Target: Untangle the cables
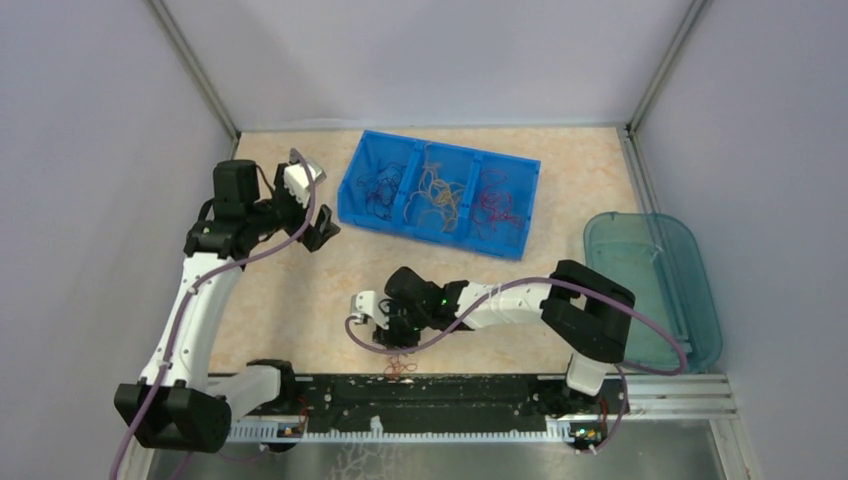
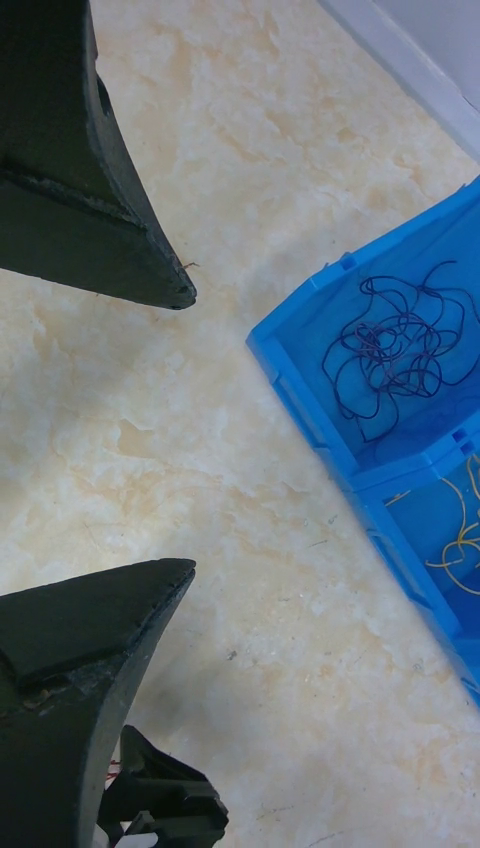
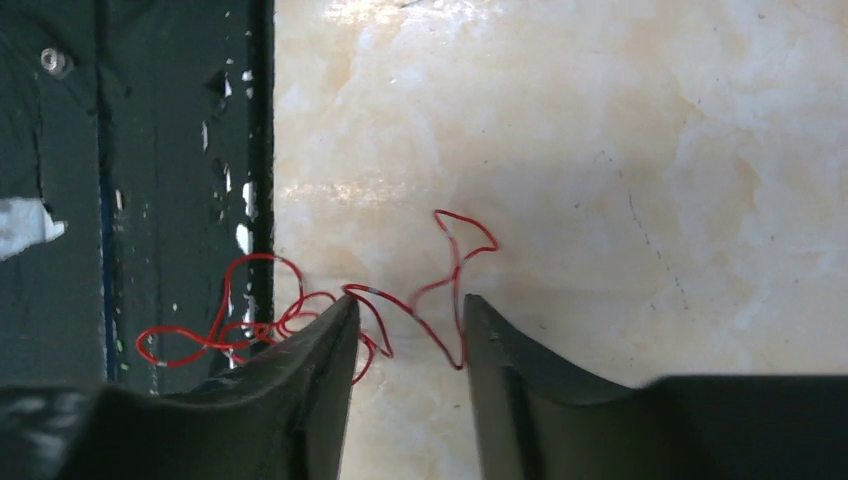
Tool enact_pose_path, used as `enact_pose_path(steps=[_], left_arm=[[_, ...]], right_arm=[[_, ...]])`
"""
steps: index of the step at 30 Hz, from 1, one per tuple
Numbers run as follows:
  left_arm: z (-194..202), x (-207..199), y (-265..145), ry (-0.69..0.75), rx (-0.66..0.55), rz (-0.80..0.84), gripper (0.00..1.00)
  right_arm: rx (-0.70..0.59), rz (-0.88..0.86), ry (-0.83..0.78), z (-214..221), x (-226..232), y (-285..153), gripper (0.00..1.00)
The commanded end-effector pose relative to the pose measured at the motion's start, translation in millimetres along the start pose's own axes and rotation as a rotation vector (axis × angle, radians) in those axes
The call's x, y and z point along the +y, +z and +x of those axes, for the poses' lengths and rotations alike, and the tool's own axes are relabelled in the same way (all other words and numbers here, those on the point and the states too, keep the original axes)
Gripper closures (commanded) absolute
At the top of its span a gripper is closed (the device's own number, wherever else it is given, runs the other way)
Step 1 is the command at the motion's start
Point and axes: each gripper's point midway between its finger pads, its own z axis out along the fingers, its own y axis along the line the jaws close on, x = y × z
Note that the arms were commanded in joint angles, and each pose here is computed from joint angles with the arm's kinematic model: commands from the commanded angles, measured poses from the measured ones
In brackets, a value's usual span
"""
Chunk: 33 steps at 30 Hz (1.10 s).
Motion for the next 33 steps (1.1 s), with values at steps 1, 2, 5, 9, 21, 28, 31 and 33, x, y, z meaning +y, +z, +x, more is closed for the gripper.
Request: enact_pose_path(steps=[1,2,5,9,21,28,31,33], left_arm=[[-4,-1,-4,0.016,-0.035,-0.003,0.00],[-4,-1,-4,0.019,-0.038,-0.004,0.00],[-4,0,-5,0.027,-0.046,-0.012,0.00],[-5,1,-4,0.030,-0.051,-0.015,0.00],[5,-4,-3,0.016,-0.047,-0.009,0.00],[10,-4,2,-0.014,-0.058,-0.018,0.00],[13,-4,5,-0.018,-0.063,-0.026,0.00],[16,-3,6,-0.022,-0.065,-0.033,0.00]], right_arm=[[-0.103,0.056,-0.059,-38,-13,1,0.72],[-0.107,0.069,-0.058,-40,-15,-1,0.82],[-0.126,0.127,-0.054,-47,-24,-13,1.00],[-0.225,0.162,0.007,-70,-39,-48,1.00],[-0.455,0.459,0.163,-96,-118,-181,1.00],[-0.462,0.963,0.482,-33,-214,-282,1.00],[-0.483,1.091,0.566,-8,-236,-311,1.00],[-0.465,1.184,0.588,5,-248,-324,1.00]])
